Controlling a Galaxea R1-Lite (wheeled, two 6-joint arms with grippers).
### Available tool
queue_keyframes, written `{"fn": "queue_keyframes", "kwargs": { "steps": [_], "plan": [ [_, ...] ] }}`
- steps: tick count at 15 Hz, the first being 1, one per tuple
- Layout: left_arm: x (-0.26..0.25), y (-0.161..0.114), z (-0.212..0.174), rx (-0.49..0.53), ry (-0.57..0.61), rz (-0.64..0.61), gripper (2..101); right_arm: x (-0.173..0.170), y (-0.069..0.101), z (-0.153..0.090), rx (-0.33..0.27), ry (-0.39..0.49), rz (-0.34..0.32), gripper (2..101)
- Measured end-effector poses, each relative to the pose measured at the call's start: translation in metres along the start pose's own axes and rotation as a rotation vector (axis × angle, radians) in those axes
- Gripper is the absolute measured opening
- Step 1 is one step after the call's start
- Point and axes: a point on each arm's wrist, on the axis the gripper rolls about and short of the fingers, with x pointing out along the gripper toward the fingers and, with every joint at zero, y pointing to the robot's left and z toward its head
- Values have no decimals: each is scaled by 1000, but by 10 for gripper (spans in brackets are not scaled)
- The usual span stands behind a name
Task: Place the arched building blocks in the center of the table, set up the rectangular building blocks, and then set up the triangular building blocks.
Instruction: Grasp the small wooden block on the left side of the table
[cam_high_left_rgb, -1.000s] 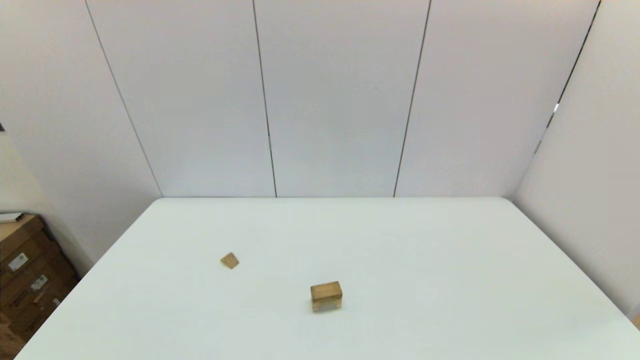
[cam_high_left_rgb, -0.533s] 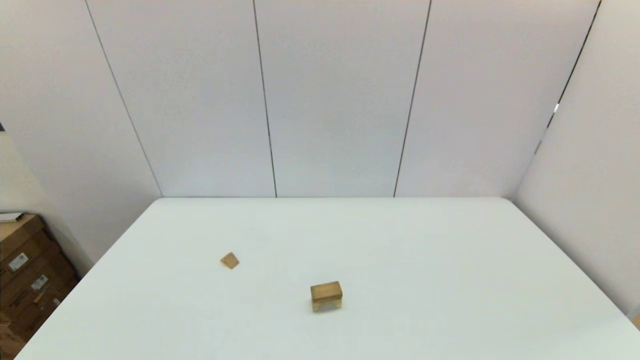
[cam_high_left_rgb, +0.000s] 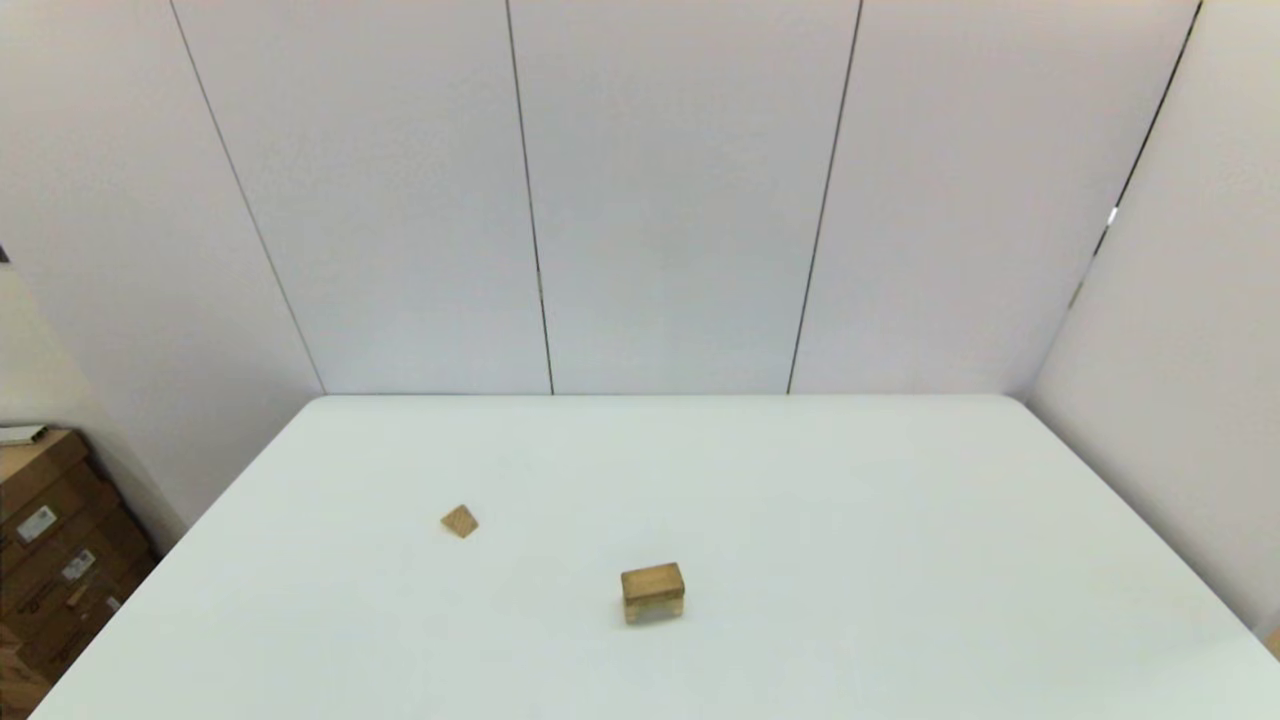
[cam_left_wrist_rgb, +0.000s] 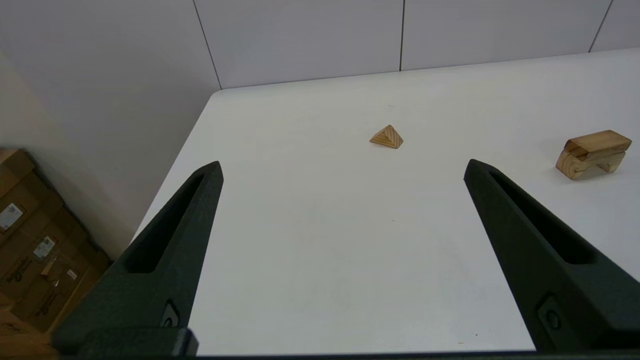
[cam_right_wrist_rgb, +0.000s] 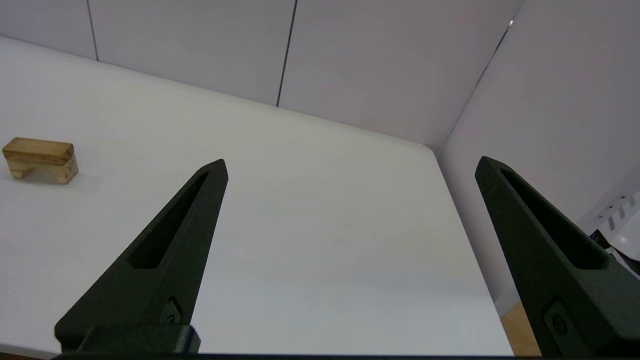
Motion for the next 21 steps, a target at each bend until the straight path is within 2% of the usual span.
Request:
{"fn": "queue_keyframes", "kwargs": {
  "steps": [5, 10, 12, 14, 19, 21],
  "plan": [
    [0, 0, 0, 1, 0, 0, 978, -4, 4, -16, -1, -17, 4, 977],
    [0, 0, 0, 1, 0, 0, 978, -4, 8, -32, 27, 15, 7, 977],
    [0, 0, 0, 1, 0, 0, 978, -5, 9, -37, 49, 54, 13, 977],
    [0, 0, 0, 1, 0, 0, 978, -5, 9, -37, 72, 62, 13, 977],
    [0, 0, 0, 1, 0, 0, 978, -5, 9, -37, 72, 61, 12, 977],
    [0, 0, 0, 0, 0, 0, 978, -5, 9, -38, 100, 65, 12, 977]
  ]
}}
